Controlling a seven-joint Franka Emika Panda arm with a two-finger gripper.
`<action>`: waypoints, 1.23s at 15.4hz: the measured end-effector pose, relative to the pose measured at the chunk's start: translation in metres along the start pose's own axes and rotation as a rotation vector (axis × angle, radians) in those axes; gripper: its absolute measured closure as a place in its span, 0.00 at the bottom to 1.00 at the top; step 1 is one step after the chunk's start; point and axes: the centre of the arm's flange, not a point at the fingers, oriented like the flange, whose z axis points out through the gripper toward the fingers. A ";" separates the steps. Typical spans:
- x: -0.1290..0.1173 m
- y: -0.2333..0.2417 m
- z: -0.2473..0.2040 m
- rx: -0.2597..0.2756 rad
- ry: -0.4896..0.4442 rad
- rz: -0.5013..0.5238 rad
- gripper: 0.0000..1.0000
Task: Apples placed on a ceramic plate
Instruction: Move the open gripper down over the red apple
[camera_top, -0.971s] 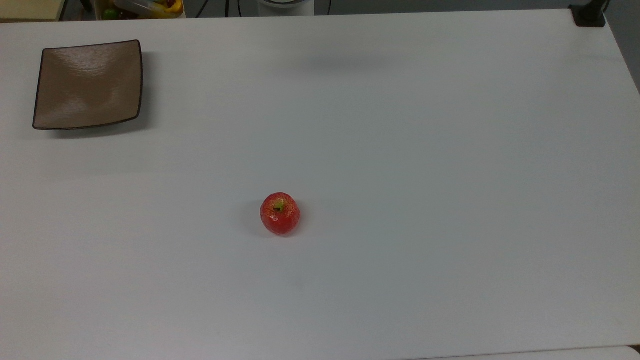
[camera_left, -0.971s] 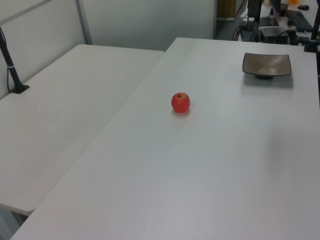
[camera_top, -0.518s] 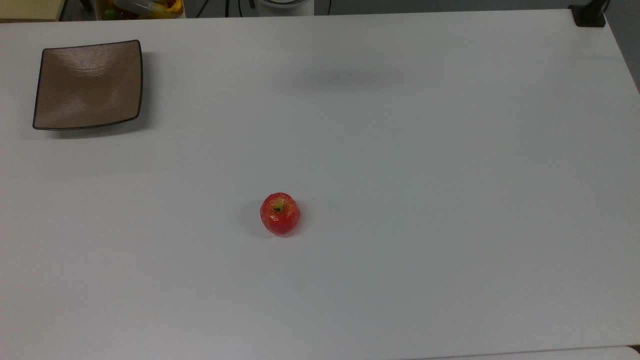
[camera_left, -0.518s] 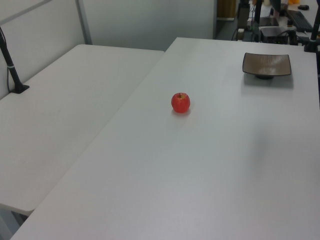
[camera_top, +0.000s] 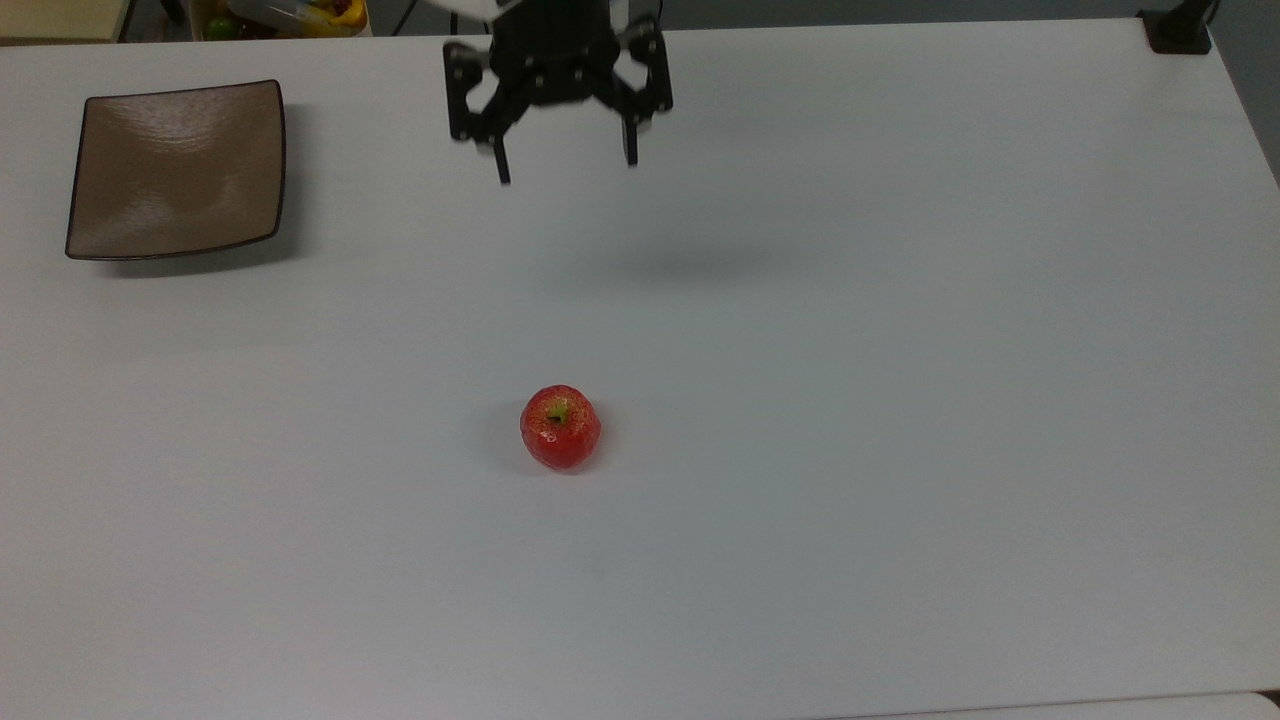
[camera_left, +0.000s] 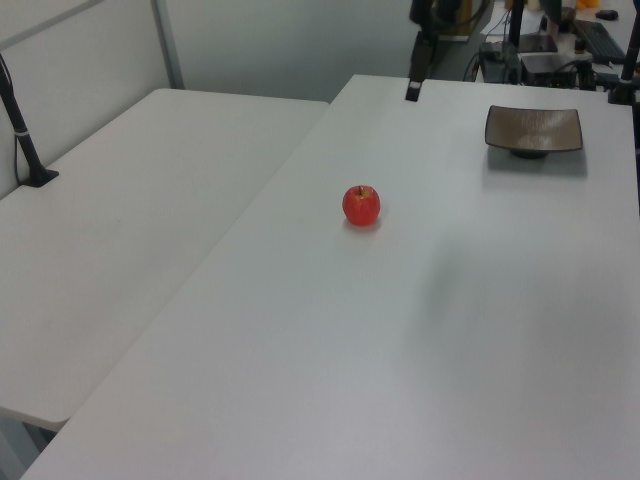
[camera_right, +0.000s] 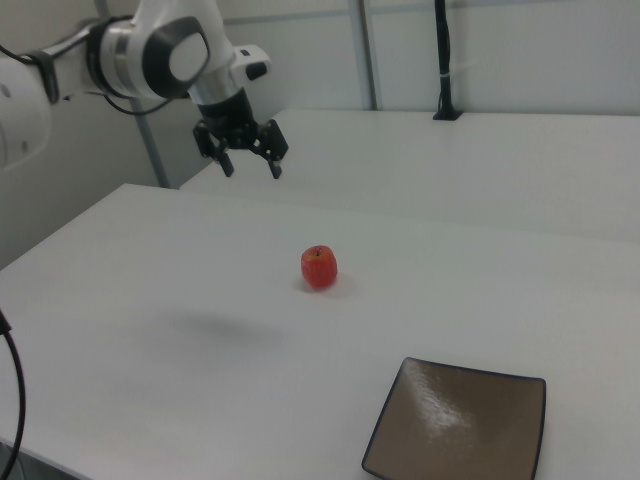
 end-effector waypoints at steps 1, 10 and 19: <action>0.007 0.003 0.013 -0.006 0.019 0.004 0.00; 0.039 0.013 0.136 -0.034 0.085 0.012 0.00; 0.041 0.016 0.218 -0.045 0.077 0.011 0.00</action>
